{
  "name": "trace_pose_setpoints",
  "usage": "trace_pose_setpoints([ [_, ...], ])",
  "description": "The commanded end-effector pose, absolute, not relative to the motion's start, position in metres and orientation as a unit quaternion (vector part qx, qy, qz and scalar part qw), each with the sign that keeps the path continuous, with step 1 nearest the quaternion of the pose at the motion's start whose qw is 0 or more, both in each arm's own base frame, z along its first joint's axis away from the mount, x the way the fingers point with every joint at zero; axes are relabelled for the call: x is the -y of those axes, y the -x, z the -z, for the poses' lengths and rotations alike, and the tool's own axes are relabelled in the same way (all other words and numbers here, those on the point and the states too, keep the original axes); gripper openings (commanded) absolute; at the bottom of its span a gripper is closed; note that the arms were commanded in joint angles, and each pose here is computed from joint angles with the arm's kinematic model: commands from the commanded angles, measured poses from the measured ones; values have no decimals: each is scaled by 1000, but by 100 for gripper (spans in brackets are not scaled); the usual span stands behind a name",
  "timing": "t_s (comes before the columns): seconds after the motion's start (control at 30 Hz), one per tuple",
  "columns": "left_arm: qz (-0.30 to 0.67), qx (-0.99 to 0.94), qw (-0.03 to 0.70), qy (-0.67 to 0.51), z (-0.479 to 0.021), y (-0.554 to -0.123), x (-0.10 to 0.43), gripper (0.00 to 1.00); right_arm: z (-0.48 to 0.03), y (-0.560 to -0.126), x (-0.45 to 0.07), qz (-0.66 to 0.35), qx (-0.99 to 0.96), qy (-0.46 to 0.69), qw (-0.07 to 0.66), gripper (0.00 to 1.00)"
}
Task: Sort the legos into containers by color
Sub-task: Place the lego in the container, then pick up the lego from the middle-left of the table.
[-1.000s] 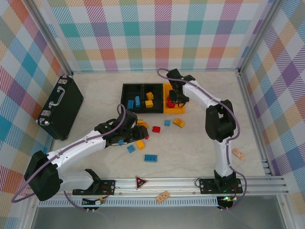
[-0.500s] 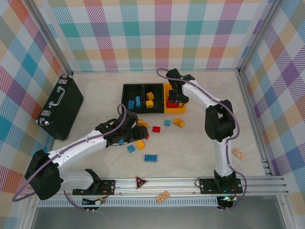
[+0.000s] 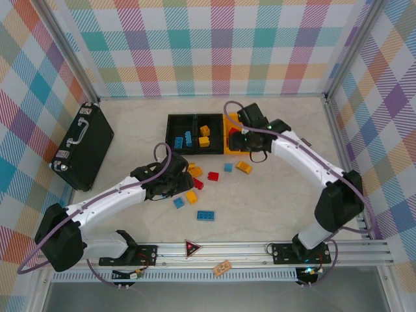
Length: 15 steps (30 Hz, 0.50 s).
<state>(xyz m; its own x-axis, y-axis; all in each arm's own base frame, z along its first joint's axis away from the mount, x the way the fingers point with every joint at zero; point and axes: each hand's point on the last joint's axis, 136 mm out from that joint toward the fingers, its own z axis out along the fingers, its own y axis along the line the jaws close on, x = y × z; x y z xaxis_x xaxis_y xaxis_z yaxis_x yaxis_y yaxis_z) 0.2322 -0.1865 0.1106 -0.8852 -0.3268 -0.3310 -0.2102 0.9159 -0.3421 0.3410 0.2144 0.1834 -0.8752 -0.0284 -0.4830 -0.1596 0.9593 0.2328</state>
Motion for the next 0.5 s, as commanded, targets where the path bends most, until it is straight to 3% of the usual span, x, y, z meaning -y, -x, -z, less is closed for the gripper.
trace_pose_setpoints([
  [0.0,88,-959,204,174,-113,-233,158,60,-183,-316,-227,-190,-952,48,236,55],
  [0.23,56,-962,200,180,-109,-252,131,68,-157,-262,-227,-207,-956,53,203,58],
  [0.47,2,-986,140,88,-95,-276,118,73,-131,-231,-211,-197,-963,40,177,58],
])
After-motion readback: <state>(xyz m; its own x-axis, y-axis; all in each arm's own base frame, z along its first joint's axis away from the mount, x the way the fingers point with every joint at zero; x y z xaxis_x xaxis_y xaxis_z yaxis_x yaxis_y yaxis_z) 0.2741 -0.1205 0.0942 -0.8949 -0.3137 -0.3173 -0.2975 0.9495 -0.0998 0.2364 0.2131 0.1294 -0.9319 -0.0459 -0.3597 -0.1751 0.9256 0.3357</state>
